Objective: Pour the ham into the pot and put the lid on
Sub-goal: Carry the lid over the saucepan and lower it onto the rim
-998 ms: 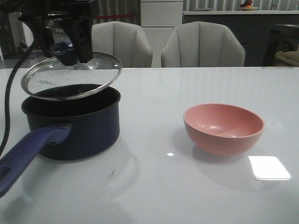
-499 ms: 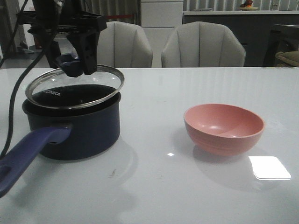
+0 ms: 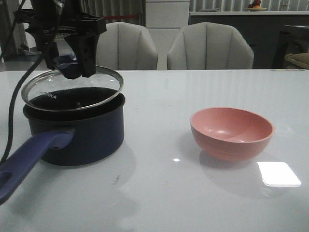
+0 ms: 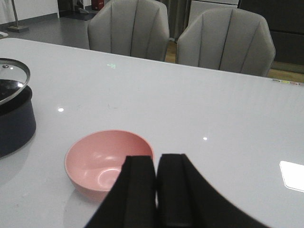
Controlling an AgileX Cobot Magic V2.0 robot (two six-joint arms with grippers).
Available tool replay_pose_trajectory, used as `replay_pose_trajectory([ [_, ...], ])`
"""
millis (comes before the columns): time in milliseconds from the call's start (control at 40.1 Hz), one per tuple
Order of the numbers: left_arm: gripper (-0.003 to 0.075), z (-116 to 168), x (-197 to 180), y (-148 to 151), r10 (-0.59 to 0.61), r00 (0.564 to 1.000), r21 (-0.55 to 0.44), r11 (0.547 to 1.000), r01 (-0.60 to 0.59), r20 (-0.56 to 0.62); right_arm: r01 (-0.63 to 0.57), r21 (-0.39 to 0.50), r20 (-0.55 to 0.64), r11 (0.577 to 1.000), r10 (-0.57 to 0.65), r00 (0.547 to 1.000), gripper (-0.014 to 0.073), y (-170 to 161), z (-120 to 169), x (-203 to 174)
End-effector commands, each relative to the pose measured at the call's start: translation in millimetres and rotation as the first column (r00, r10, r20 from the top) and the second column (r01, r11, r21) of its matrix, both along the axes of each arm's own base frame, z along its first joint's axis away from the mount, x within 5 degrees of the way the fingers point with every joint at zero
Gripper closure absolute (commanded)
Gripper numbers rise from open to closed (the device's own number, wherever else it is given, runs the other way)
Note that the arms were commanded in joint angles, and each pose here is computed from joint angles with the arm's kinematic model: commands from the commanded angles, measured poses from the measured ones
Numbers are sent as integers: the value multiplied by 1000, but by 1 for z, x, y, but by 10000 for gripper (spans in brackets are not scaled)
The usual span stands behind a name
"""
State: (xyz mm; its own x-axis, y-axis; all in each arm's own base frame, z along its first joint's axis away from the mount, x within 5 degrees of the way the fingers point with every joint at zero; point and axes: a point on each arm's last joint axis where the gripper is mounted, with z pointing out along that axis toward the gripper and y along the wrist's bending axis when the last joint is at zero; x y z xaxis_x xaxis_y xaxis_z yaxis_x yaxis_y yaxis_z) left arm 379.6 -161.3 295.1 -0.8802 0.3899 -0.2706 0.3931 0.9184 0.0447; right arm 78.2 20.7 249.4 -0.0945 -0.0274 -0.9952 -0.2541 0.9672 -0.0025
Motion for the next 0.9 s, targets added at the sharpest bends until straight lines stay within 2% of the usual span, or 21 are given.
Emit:
replay_pose_trajectory([
  [0,554,33,-10,4,2,998,-19,1000,0,66,14,23,99,1000,-16,995,426,-1,16,1],
  [249,554,32,-10,4,2,998,-24,1000,0,62,14,23,99,1000,-16,995,426,-1,16,1],
  [748,552,6,1,-2,1,1000,-4,1000,-1,1,14,23,99,1000,-16,995,426,-1,16,1],
  [873,498,1,2,-4,1,1000,-15,1000,-2,-17,14,23,99,1000,-16,995,426,-1,16,1],
])
